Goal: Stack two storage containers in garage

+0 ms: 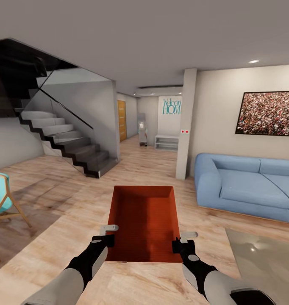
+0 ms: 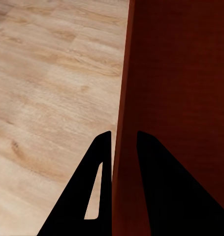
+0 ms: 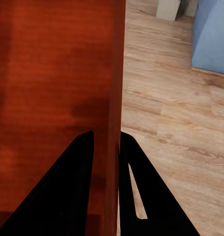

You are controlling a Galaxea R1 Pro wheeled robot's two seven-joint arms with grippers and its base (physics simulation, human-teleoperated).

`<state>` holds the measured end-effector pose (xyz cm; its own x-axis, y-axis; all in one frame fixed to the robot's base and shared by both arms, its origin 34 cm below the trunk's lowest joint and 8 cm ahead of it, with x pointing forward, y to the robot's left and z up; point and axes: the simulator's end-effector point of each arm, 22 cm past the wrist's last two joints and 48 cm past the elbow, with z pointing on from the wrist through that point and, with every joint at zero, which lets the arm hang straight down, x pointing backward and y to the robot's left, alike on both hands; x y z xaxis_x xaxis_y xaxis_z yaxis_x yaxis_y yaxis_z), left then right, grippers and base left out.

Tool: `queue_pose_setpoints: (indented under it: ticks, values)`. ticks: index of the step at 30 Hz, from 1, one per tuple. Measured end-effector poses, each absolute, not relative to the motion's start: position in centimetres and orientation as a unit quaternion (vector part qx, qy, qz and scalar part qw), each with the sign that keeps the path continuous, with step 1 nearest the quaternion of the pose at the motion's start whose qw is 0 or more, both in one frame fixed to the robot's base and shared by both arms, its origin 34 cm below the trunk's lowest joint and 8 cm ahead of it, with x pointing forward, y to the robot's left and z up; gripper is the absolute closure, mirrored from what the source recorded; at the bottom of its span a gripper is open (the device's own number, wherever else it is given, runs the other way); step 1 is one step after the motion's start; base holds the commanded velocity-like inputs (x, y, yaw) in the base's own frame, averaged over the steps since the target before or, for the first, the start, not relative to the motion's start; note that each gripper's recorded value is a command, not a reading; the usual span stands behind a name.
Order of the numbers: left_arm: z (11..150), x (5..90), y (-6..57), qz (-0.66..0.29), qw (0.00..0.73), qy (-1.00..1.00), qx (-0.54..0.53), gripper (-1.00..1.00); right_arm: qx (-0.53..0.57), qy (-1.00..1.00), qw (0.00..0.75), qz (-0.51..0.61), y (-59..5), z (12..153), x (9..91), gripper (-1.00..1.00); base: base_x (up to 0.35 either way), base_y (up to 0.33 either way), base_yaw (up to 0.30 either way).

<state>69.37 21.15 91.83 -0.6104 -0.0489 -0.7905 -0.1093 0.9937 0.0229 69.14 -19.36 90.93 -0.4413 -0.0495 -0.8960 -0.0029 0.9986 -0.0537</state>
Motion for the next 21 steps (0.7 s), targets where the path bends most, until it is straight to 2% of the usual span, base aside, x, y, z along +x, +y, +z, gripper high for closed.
queue_pose_setpoints:
  ticks: [21]
  values:
    - [91.81, 69.36, 21.15, 0.034, 0.439, 0.897, -0.044, 1.0, -0.016, 0.849, 0.528, -0.022, -19.36, 90.93, 69.14, 1.0, 0.321, 0.0, 0.0]
